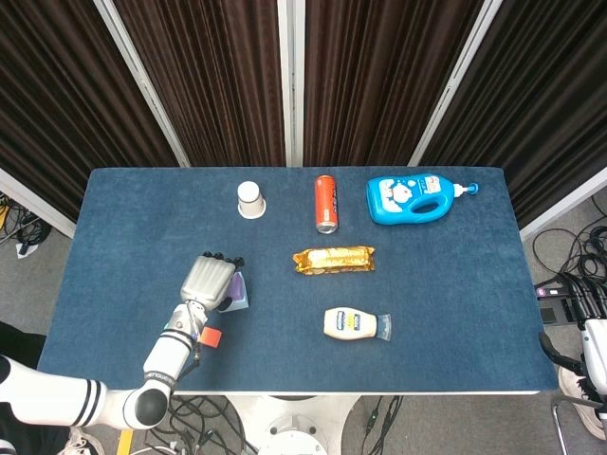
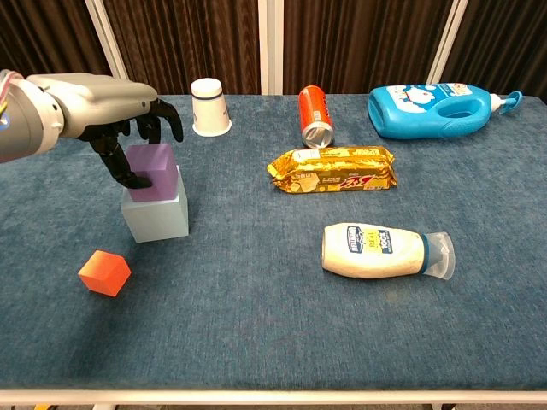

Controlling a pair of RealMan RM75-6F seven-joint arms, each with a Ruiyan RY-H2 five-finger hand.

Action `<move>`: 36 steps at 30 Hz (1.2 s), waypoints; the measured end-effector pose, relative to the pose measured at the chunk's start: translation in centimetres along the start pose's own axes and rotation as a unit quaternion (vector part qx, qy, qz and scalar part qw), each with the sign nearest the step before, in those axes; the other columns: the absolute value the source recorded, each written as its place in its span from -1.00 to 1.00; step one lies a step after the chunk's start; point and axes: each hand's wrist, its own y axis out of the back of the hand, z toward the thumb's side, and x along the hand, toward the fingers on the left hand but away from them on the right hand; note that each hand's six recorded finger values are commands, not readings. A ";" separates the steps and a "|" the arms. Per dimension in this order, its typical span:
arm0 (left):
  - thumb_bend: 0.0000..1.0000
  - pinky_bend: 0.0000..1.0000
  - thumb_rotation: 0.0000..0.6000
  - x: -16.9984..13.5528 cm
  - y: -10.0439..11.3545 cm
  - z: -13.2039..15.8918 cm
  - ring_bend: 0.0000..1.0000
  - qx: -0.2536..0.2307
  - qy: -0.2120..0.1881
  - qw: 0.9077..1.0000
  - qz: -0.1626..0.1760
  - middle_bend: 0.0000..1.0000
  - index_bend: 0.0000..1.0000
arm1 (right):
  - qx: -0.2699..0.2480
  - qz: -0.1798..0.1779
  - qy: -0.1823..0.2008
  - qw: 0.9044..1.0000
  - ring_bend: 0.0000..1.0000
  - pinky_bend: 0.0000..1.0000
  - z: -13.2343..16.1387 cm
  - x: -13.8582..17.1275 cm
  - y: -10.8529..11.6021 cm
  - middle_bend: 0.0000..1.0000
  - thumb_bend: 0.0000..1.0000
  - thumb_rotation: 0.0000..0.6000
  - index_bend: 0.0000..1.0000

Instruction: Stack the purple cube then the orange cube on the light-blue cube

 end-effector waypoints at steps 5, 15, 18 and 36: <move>-0.59 -0.44 1.00 0.0 0.3 -0.2 -0.50 -0.017 -0.004 1.000 -0.005 -0.24 -0.55 | -0.001 0.002 0.000 1.000 -1.00 -1.00 -0.1 0.0 0.0 -0.85 -0.54 1.00 -0.92; -0.67 -0.49 1.00 -1.4 2.1 -1.3 -0.58 -0.034 0.000 0.999 0.015 -0.37 -0.59 | -0.001 0.004 0.002 1.000 -1.00 -1.00 -0.1 0.1 0.0 -0.85 -0.54 1.00 -0.92; -0.67 -0.49 1.00 -2.5 3.0 -2.4 -0.58 -0.039 0.010 0.999 0.029 -0.38 -0.59 | -0.003 0.004 0.002 1.000 -1.00 -1.00 -0.1 0.1 0.0 -0.85 -0.54 1.00 -0.92; -0.66 -0.29 1.00 -10.2 -0.5 -12.7 -0.34 -0.064 0.062 0.995 0.048 -0.07 -0.24 | 0.009 0.012 0.000 1.000 -1.00 -1.00 0.2 -0.1 -0.7 -0.84 -0.54 1.00 -0.92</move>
